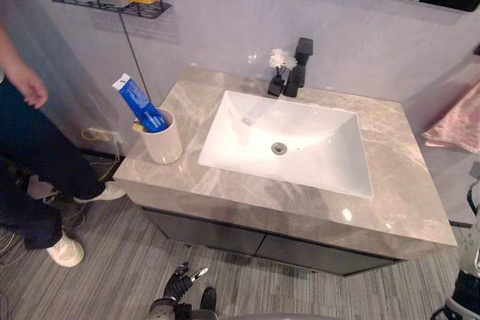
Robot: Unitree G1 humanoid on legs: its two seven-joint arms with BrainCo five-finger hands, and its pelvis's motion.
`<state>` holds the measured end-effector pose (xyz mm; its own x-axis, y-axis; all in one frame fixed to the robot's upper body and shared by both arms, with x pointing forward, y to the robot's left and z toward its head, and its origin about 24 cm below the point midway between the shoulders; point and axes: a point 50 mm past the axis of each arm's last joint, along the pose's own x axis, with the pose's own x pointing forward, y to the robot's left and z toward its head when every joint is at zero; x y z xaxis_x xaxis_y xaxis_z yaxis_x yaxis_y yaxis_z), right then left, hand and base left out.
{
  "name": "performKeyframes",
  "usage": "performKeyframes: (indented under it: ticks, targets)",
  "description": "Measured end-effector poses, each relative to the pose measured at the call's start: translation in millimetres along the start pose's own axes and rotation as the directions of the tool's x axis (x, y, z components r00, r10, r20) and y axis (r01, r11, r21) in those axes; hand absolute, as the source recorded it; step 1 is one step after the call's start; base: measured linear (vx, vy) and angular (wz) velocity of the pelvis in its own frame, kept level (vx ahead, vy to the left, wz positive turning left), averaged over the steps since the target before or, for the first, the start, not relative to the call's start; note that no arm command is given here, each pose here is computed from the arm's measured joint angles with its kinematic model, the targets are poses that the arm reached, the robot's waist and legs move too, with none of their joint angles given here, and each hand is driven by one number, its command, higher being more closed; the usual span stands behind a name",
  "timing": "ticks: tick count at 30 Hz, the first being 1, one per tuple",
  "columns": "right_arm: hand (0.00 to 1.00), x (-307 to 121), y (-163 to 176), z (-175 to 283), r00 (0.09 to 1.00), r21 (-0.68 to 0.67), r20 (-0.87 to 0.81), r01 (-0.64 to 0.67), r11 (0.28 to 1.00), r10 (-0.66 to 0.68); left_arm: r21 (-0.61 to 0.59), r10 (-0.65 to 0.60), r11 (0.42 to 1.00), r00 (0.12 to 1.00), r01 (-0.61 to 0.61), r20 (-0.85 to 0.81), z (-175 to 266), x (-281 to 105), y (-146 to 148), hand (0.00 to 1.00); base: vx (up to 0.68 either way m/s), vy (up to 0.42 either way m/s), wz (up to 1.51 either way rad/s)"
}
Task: Organize washtable
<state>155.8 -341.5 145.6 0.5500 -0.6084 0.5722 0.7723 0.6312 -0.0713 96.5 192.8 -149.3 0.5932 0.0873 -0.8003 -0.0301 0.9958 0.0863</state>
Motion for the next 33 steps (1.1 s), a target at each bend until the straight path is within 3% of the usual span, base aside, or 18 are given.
performKeyframes:
  ticks: [2,7,13,14,23,29,33]
  targets:
    - [0.0,-31.5,-17.5,-34.7,0.973,-0.068,-0.212,0.081,0.994,-0.094,-0.024,0.004,1.0,1.0,-0.004,-0.007,-2.2,-0.7,-2.2,0.0,0.03,-0.005,-0.19]
    - [0.0,-95.2,-34.4,-77.6,0.826,-0.144,-0.506,0.205,0.968,-0.25,-0.085,0.016,0.996,0.999,-0.019,-0.03,-7.9,-2.7,-7.5,0.0,0.06,0.001,-0.25]
    - [0.0,-178.1,-7.6,-121.3,0.548,-0.053,-0.827,0.154,0.987,-0.129,-0.117,0.001,0.993,1.0,-0.003,-0.016,-3.8,-1.8,-17.4,0.0,-0.02,-0.01,-0.18]
    - [0.0,-200.2,-3.8,-127.8,0.466,-0.03,-0.879,0.149,0.988,-0.096,-0.12,0.002,0.993,1.0,-0.004,-0.015,-3.4,-1.7,-17.9,0.0,-0.04,-0.006,-0.12]
    - [0.0,-285.1,-3.1,-144.0,0.103,0.031,-0.994,0.023,0.999,0.028,-0.116,0.002,0.993,1.0,-0.004,-0.02,-3.4,-0.8,-19.6,0.0,0.02,-0.002,0.02]
    - [0.0,-315.0,4.9,-143.6,-0.038,0.091,-0.995,-0.075,0.993,0.089,-0.096,0.004,0.995,1.0,-0.006,-0.021,-1.0,1.5,-21.2,0.0,0.03,-0.003,0.18]
    - [0.0,-319.3,13.0,-144.3,-0.066,0.129,-0.99,-0.134,0.982,0.122,-0.087,0.002,0.996,1.0,-0.004,-0.024,-1.1,2.0,-21.4,0.0,0.0,-0.007,0.04]
